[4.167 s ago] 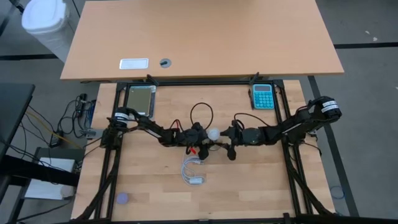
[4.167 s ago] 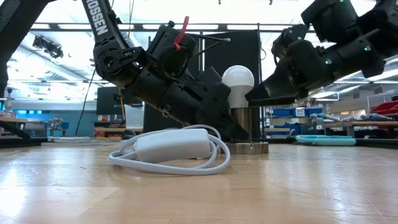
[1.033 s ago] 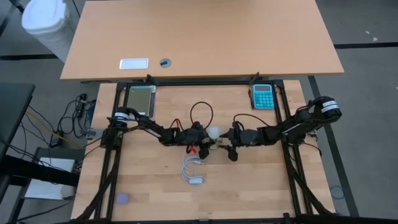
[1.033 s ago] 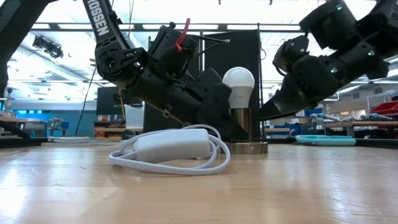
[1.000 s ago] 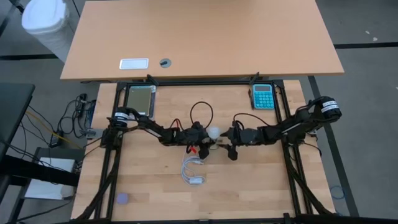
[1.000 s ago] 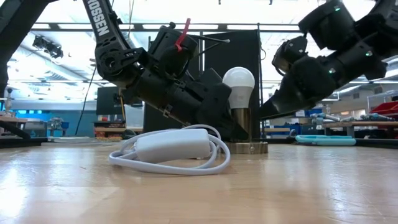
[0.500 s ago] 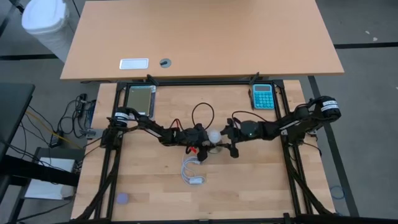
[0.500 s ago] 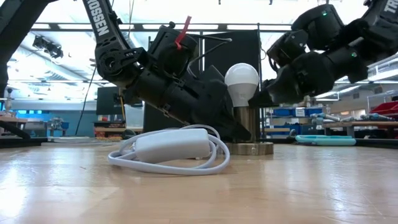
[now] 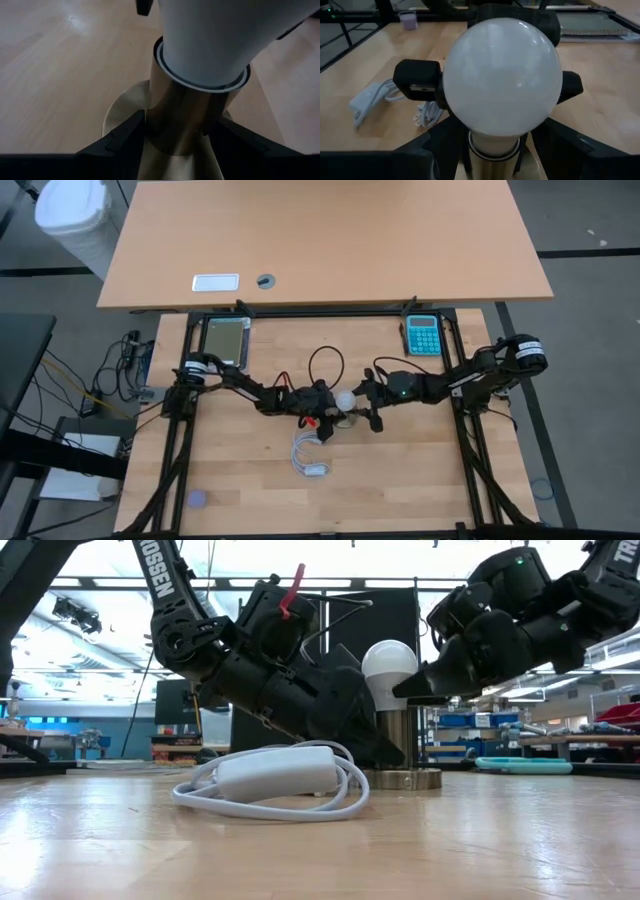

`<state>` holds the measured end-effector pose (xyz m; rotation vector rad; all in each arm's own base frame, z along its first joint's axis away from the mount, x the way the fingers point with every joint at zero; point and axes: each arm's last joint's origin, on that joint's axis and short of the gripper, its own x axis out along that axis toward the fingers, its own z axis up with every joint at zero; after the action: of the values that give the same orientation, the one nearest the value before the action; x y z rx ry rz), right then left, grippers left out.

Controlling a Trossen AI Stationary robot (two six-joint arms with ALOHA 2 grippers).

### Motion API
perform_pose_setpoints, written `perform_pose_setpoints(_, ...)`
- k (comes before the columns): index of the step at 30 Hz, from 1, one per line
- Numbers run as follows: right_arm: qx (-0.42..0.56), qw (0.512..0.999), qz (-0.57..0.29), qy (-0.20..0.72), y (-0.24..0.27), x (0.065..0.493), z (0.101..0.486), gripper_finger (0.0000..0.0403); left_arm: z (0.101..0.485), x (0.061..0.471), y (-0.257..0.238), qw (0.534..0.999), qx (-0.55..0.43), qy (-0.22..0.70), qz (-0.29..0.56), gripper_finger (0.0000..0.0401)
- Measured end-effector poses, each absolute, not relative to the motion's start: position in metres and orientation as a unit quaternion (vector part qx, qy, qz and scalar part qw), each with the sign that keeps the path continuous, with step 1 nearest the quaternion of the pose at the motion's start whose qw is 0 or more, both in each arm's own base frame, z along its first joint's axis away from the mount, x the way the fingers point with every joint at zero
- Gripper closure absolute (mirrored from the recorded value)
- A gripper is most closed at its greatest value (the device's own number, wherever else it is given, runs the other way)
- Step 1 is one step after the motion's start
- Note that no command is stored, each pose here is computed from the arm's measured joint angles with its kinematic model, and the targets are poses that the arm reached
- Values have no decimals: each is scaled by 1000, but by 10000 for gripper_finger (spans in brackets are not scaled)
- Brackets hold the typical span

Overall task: Screw lightbulb
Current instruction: Insert the white lightbulb into the silver lamp

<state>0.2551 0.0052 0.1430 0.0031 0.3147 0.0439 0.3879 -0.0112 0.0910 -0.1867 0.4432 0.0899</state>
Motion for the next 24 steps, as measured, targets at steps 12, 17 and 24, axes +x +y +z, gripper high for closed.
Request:
perform_pose_setpoints(12,9,988,-4,157,13,255,143,175,91,388,-11,970,-91,218,56,183)
perform_pose_setpoints(17,8,988,-4,156,13,255,143,175,91,388,-11,970,-91,218,56,183)
perform_pose_setpoints(24,-2,988,19,153,10,255,143,175,91,388,-11,970,-89,218,55,183)
